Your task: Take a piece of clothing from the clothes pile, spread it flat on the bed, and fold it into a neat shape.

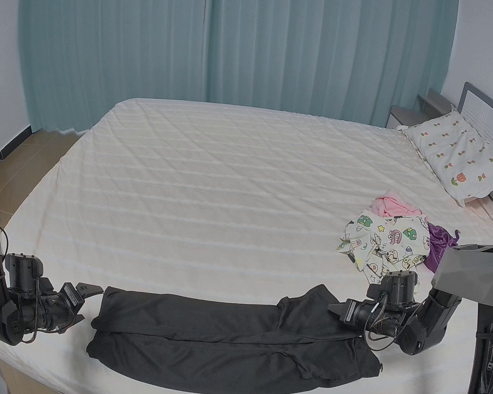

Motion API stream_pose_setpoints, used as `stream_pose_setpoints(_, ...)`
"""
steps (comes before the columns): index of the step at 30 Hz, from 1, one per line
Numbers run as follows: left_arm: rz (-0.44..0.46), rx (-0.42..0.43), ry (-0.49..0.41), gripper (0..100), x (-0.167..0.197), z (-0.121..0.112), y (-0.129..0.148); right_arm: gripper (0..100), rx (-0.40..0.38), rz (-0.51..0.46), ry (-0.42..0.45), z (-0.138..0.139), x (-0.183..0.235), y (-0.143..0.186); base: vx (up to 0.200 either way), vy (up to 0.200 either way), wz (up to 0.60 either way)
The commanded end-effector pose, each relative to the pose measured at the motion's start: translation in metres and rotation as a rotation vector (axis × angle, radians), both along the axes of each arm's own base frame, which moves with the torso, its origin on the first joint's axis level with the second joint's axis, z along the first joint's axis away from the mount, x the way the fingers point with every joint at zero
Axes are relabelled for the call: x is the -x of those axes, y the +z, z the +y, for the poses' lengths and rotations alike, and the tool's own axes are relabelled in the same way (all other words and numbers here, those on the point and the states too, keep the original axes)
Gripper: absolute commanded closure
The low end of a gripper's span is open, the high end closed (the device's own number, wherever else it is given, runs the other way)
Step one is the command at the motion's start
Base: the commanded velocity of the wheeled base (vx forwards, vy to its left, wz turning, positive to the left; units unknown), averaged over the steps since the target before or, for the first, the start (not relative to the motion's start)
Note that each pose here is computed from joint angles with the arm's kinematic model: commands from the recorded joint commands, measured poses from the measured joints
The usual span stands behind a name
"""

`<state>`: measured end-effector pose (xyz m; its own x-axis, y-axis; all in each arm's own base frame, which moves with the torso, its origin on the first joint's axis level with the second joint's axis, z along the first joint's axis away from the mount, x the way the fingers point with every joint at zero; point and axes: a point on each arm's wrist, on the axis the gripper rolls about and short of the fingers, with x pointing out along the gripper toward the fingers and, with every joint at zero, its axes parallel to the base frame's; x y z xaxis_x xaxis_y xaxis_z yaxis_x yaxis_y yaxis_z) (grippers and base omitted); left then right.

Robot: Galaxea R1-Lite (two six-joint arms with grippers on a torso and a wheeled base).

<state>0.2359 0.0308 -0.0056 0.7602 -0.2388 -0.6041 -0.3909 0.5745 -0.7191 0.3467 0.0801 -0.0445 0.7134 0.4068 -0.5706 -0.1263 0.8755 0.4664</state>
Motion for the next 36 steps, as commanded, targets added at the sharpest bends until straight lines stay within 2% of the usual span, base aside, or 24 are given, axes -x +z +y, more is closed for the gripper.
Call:
stream_pose_setpoints(1,0.003,0.000,0.000,0,0.000,0.000,-0.001,100,0.002,0.005,-0.011,-0.005,0.006,0.004,0.000,0.000,0.00)
stream_pose_setpoints(7,0.006,0.001,0.000,0,0.000,0.000,-0.002,100,0.020,0.023,-0.023,-0.016,0.021,0.011,0.000,0.000,0.00)
stream_pose_setpoints(18,0.007,-0.005,-0.005,0,0.000,0.000,-0.002,100,0.057,0.056,0.038,-0.027,0.043,0.011,0.000,0.000,0.00)
stream_pose_setpoints(26,-0.023,-0.051,0.005,0,-0.016,-0.003,-0.003,100,0.106,0.081,0.080,-0.029,0.054,0.005,0.000,0.000,0.00)
stream_pose_setpoints(27,-0.028,-0.061,0.012,0,-0.018,-0.003,-0.002,0,0.109,0.084,0.083,-0.028,0.055,0.004,0.000,0.000,0.00)
stream_pose_setpoints(32,-0.051,-0.087,0.009,0,-0.031,-0.010,-0.004,0,0.134,0.093,0.105,-0.030,0.062,0.003,0.000,0.000,0.00)
stream_pose_setpoints(36,-0.044,-0.104,-0.001,0,-0.046,-0.017,-0.010,0,0.126,0.032,0.104,-0.029,0.058,0.011,0.000,0.000,0.00)
